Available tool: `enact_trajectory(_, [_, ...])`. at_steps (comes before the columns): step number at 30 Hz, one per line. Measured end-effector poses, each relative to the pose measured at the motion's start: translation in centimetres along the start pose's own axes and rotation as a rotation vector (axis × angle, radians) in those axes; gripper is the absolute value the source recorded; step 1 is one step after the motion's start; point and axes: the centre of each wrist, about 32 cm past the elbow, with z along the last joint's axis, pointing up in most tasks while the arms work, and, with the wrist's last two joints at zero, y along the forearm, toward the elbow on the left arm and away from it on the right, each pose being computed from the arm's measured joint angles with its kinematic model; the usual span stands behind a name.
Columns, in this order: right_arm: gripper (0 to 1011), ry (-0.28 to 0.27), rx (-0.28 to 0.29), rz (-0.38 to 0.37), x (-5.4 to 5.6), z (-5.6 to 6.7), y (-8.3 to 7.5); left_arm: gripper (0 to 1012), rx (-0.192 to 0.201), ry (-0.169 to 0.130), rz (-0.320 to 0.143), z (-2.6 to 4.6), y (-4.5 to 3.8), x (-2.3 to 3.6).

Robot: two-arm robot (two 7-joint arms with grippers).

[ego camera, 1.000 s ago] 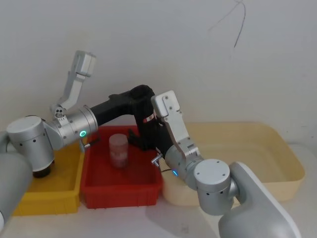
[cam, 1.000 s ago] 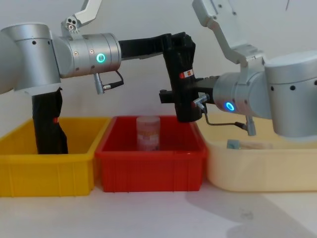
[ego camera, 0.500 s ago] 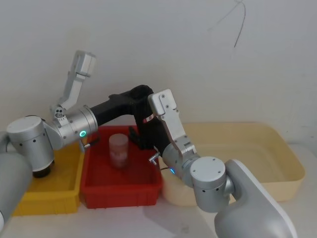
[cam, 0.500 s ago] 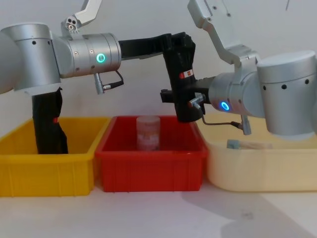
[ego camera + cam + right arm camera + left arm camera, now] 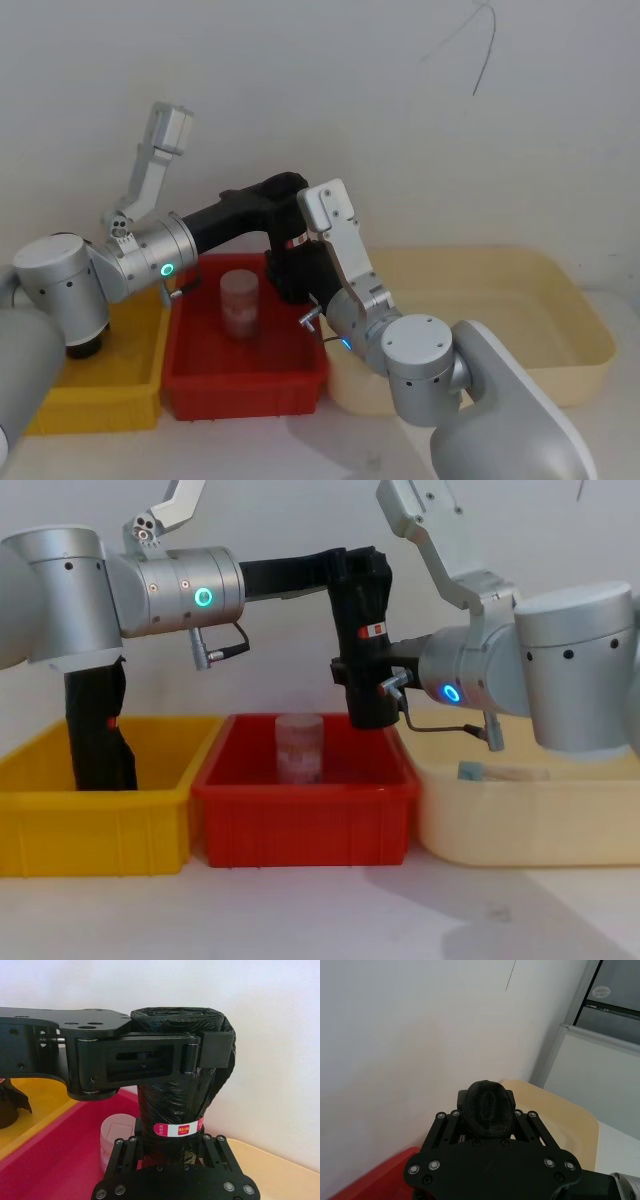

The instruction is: Pick up the garbage bag with the one hand and transfer it to the other hand.

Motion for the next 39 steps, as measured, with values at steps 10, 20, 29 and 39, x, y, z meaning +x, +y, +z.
enact_trajectory(10, [536, -0.001, 0.0, -0.001, 0.0, 0.0, 0.1, 382, 0.0, 0.0, 0.0, 0.0, 0.0, 0.0])
enact_trajectory(20, [535, -0.001, -0.001, 0.0, 0.0, 0.0, 0.1, 578, 0.0, 0.0, 0.0, 0.0, -0.01, 0.0])
enact_trajectory(29, [535, 0.005, 0.004, -0.008, 0.0, 0.1, 0.1, 846, 0.0, 0.0, 0.0, 0.0, 0.0, 0.0])
enact_trajectory(39, [535, 0.041, 0.048, -0.09, 1.0, 0.7, -0.4, 1001, 0.0, 0.0, 0.0, 0.0, 0.0, 0.0])
